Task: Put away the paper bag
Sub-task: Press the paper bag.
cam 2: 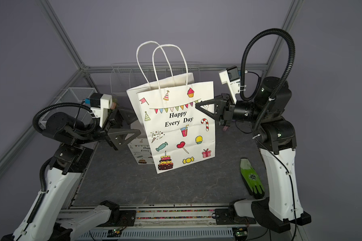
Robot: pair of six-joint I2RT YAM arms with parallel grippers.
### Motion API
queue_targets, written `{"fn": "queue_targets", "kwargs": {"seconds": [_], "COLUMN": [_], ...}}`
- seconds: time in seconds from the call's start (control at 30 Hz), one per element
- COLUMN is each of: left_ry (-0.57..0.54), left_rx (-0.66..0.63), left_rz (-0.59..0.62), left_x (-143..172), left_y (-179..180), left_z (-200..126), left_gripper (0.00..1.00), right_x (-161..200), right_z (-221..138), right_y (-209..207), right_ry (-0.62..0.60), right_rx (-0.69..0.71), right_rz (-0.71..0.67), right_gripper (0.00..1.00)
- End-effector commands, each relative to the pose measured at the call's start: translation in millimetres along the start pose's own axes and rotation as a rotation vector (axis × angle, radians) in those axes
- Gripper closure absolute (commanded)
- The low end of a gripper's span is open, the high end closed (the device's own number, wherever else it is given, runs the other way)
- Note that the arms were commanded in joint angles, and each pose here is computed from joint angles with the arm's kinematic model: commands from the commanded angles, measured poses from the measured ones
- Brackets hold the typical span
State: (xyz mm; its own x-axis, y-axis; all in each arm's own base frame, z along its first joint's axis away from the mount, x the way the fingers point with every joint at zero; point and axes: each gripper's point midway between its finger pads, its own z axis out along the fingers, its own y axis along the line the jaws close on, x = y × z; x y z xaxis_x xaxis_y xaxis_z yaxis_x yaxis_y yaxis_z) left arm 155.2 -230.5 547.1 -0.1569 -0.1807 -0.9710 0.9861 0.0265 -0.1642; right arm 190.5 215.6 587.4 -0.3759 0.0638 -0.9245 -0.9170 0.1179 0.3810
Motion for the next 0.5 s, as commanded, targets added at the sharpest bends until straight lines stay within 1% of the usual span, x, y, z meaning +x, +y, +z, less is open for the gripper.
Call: {"fn": "queue_targets", "kwargs": {"seconds": [0.0, 0.1, 0.2, 0.27, 0.3, 0.33, 0.47], "left_ry": [-0.053, -0.064, -0.066, -0.071, -0.074, -0.075, -0.076], "left_rx": [-0.031, -0.08, -0.1, -0.102, -0.108, -0.112, -0.121], "left_rz": [0.039, 0.018, -0.013, -0.026, -0.031, -0.037, -0.052], "left_x": [-19, -19, -17, -17, -17, -17, -15], "left_y": [-6, 9, 23, 29, 32, 35, 43], "left_z": [-2, -1, 3, 6, 7, 7, 10], "left_gripper": [0.12, 0.3, 0.44, 0.5, 0.53, 0.54, 0.54], "right_x": [4, 4, 4, 6, 7, 8, 10], "right_z": [1, 1, -1, -1, 0, 0, 2], "right_y": [-1, 11, 25, 28, 29, 29, 32], "right_ry": [0.01, 0.012, 0.008, 0.012, 0.015, 0.016, 0.018], "right_rx": [0.003, -0.058, -0.103, -0.113, -0.118, -0.12, -0.138], "right_rz": [-0.015, -0.015, -0.038, -0.039, -0.036, -0.034, -0.038], "right_gripper": [0.93, 0.93, 0.93, 0.93, 0.93, 0.93, 0.93]}}
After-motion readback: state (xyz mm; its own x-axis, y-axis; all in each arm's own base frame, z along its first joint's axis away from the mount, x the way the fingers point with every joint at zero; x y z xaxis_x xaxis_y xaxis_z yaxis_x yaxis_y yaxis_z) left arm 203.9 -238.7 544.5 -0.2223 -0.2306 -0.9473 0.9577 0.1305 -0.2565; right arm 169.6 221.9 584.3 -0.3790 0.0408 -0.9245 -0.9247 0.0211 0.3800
